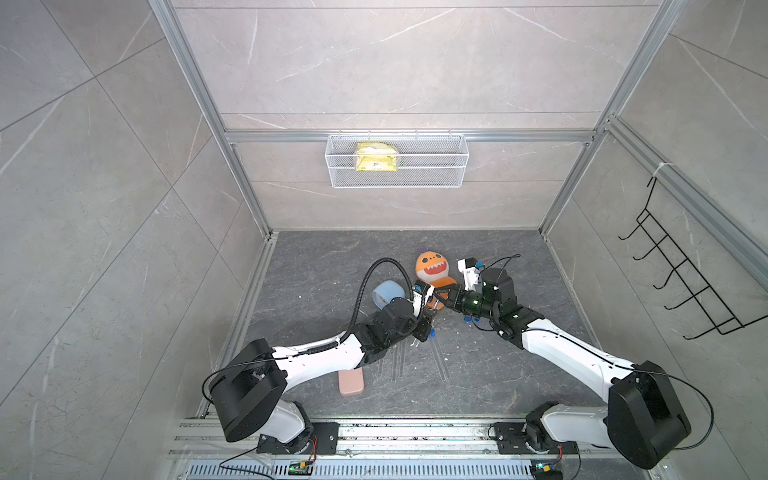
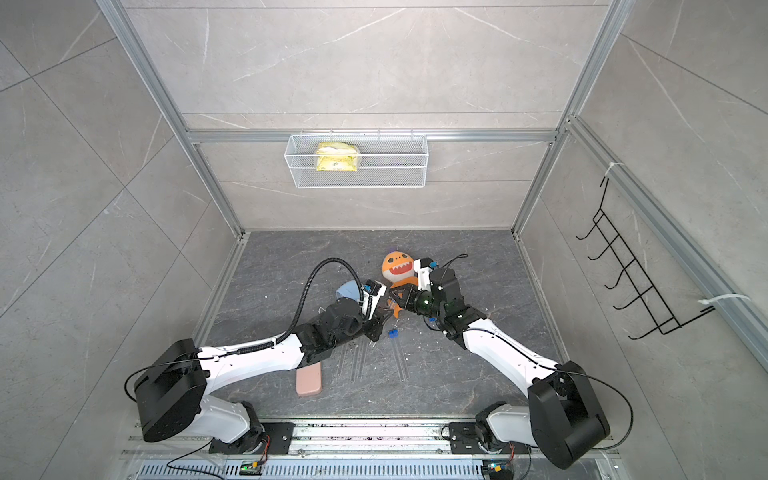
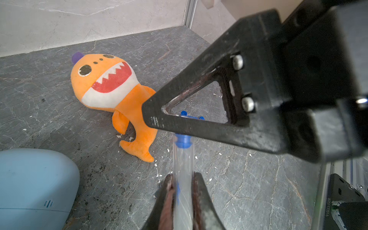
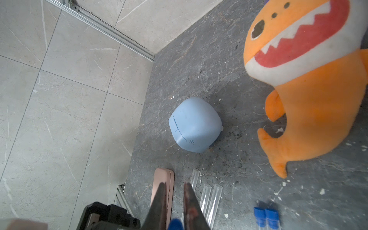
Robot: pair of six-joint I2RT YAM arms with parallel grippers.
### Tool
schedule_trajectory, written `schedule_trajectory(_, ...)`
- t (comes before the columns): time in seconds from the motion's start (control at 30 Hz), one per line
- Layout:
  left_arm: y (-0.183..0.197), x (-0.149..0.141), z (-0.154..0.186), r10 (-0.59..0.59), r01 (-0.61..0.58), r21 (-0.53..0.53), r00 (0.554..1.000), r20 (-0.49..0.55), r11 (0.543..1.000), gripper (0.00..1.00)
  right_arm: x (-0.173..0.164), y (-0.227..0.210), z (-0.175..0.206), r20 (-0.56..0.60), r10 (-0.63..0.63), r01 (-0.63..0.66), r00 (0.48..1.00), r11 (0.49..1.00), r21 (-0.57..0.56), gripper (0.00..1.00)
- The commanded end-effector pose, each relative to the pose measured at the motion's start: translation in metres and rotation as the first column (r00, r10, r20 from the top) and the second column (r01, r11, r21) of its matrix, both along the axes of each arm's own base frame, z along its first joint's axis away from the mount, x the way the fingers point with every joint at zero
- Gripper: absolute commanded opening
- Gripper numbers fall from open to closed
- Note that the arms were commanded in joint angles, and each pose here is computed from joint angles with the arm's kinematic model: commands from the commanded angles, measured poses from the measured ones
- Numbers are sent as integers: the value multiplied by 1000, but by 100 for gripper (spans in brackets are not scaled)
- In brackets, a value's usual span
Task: Remove stoppers from test tubes
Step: Open the stopper on the test tube.
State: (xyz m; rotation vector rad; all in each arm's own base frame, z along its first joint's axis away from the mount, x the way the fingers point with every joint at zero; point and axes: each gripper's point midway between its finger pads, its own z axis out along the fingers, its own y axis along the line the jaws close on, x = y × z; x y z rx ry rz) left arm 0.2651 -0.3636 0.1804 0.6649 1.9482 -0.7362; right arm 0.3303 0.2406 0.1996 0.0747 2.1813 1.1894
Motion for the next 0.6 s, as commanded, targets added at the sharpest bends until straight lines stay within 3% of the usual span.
schedule_trajectory(0.0, 29, 8, -33, 101, -94, 109, 993, -67, 990, 0, 21, -17, 39, 98, -93, 89, 991, 995, 52, 0)
schedule_trajectory(0.4, 26, 7, -42, 92, -77, 134, 990, -104, 988, 0, 31, -25, 46, 105, -127, 119, 986, 990, 72, 0)
schedule_trajectory(0.57, 30, 6, -33, 101, -90, 116, 991, -93, 989, 0, 35, -33, 45, 129, -152, 150, 980, 988, 27, 0)
